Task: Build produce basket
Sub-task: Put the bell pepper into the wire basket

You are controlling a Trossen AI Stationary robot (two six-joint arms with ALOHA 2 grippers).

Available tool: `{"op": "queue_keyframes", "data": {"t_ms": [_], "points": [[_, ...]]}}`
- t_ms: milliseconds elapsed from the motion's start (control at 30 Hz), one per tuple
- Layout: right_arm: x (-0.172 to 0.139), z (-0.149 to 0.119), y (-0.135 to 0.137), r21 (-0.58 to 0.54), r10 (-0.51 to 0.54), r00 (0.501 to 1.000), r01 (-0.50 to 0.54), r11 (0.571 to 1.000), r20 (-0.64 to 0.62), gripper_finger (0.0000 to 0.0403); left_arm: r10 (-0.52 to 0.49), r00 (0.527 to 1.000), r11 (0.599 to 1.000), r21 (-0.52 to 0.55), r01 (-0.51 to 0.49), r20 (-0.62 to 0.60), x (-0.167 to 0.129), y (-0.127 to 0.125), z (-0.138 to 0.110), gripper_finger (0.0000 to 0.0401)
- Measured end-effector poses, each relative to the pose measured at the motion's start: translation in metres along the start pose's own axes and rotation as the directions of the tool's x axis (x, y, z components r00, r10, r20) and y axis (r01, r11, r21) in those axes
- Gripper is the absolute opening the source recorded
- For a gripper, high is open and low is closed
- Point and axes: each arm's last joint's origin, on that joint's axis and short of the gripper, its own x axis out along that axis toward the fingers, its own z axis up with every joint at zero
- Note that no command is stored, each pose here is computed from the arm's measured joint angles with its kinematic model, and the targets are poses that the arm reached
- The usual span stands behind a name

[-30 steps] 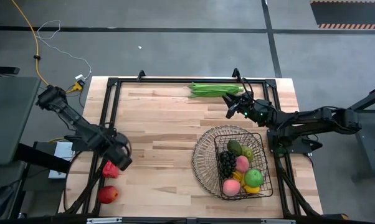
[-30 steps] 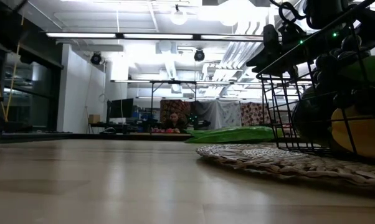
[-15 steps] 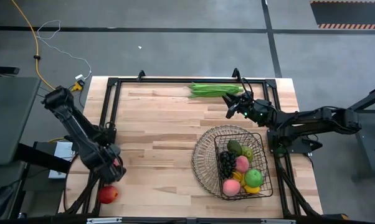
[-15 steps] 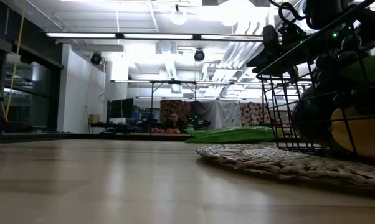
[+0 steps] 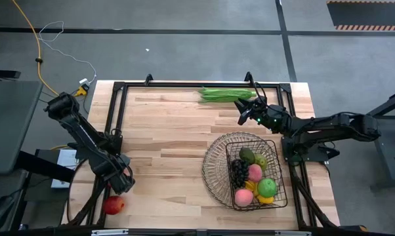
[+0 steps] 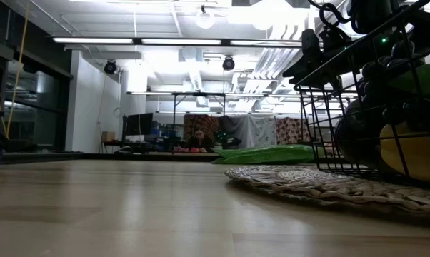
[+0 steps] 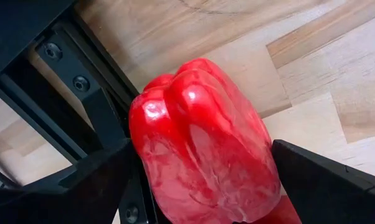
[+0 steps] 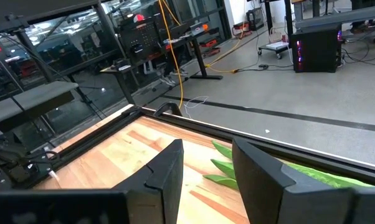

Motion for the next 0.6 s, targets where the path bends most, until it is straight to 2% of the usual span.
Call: {"op": "queue_keyframes", "data": {"t_ms": [200, 433, 600], "points": [[0.0, 0.0, 0.0, 0.0, 0.0, 1.0, 0.0, 1.0, 0.0, 0.0129, 0.004, 1.0, 1.0, -0.007, -0.004, 0.002, 0.0013, 0.0003, 0.0022, 0.0367], [0.0, 0.0, 0.0, 0.0, 0.0, 1.0, 0.0, 1.0, 0.0, 0.0129, -0.019, 1.0, 0.999, 0.039, 0.019, 0.003, 0.0021, -0.0023, 0.0049, 0.0366], [0.0, 0.0, -0.0001, 0.0, -0.001, 1.0, 0.001, 1.0, -0.001, 0.0129, -0.038, 0.999, 0.997, 0.064, 0.038, 0.006, 0.0024, -0.0052, 0.0077, 0.0346]]}}
